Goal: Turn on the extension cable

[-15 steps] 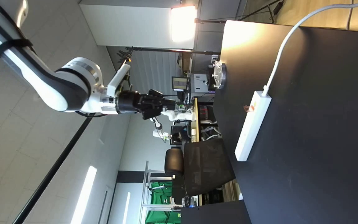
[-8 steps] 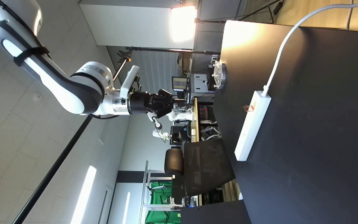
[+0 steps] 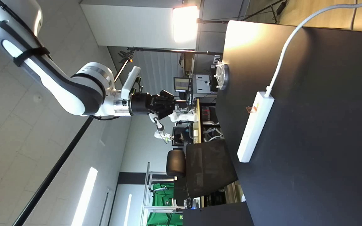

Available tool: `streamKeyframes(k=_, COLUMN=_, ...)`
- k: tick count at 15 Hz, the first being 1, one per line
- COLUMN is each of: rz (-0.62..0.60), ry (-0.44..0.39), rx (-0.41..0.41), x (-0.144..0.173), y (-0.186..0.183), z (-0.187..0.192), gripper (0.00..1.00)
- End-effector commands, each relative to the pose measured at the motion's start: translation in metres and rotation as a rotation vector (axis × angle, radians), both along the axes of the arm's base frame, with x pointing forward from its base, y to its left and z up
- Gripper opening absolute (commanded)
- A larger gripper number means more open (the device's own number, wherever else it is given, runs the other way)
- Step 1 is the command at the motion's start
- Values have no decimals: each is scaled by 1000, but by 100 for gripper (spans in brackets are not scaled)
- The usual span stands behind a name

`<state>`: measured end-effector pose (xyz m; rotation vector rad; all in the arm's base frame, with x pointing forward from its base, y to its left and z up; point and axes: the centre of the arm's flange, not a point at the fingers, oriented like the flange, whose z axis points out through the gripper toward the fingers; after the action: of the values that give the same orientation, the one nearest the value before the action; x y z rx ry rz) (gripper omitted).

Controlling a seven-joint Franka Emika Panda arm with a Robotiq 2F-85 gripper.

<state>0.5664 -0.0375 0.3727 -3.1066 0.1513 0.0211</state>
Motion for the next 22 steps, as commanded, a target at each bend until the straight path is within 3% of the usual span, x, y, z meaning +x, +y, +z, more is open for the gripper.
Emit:
streamKeyframes(k=1, rz=-17, ry=-15, rx=29, x=4, y=-3, z=-13, gripper=0)
streamKeyframes(k=7, rz=-90, ry=52, rx=62, x=5, y=-19, z=-74, gripper=0)
streamKeyframes(k=14, rz=-80, ry=145, rx=46, x=4, y=-20, z=-162, gripper=0)
streamKeyframes(k=22, rz=-77, ry=216, rx=47, x=6, y=-21, z=-226, gripper=0)
